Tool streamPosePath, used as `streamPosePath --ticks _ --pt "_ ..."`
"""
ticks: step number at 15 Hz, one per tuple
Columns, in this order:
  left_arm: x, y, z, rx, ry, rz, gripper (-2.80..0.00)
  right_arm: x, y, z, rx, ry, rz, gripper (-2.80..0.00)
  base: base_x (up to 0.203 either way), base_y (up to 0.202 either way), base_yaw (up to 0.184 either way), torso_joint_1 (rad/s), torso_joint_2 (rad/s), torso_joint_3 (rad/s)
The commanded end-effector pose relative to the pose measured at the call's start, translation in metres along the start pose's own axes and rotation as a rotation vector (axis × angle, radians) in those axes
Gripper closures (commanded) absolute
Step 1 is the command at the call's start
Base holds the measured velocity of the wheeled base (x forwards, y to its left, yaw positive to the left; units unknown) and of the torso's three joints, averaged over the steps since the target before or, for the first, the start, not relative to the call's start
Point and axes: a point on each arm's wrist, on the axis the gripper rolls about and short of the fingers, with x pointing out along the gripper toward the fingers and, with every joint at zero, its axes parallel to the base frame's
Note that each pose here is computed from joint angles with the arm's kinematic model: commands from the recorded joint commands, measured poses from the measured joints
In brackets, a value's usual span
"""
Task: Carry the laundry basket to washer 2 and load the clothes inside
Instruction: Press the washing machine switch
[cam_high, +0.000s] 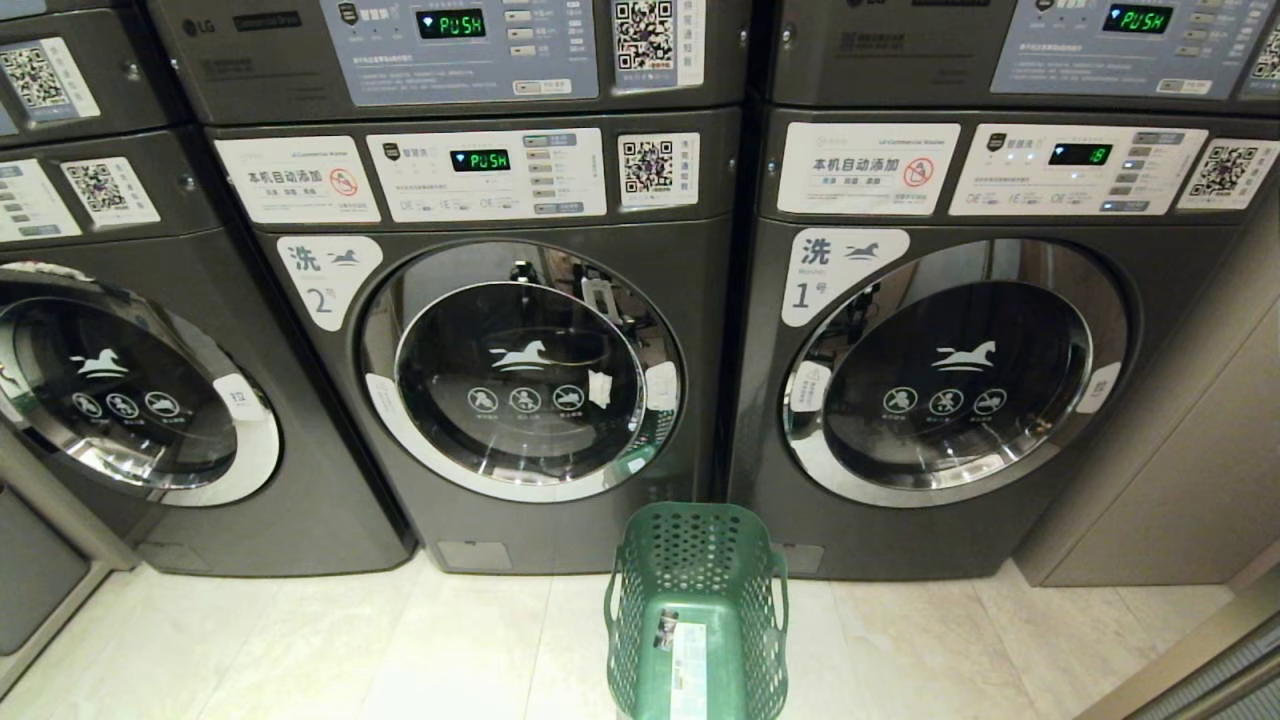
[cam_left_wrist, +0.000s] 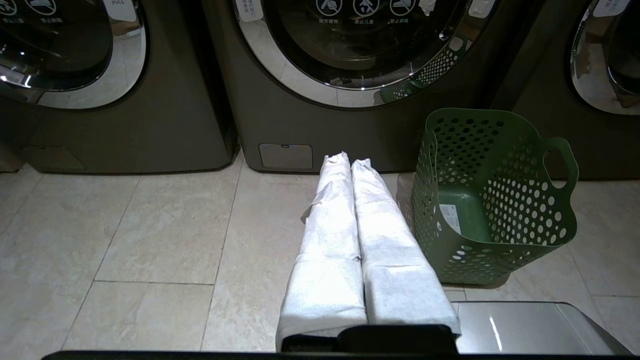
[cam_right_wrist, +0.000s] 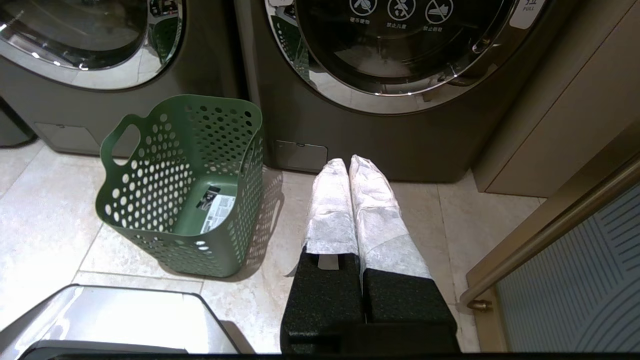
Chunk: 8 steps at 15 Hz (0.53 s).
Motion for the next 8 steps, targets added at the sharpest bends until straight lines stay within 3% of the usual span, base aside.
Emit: streamPosePath --ticks 1,8 --pt "0.0001 0.0 0.0 0.003 0.003 0.0 0.0 0.0001 0.0 0.0 -0.001 0.003 0.0 0.0 0.0 0.0 0.0 0.0 0.0 0.0" --pt "0.0001 0.0001 0.0 0.003 0.003 0.002 0.0 0.0001 0.0 0.0 -0.001 0.003 0.0 0.0 0.001 -0.008 0.002 0.0 0.0 0.001"
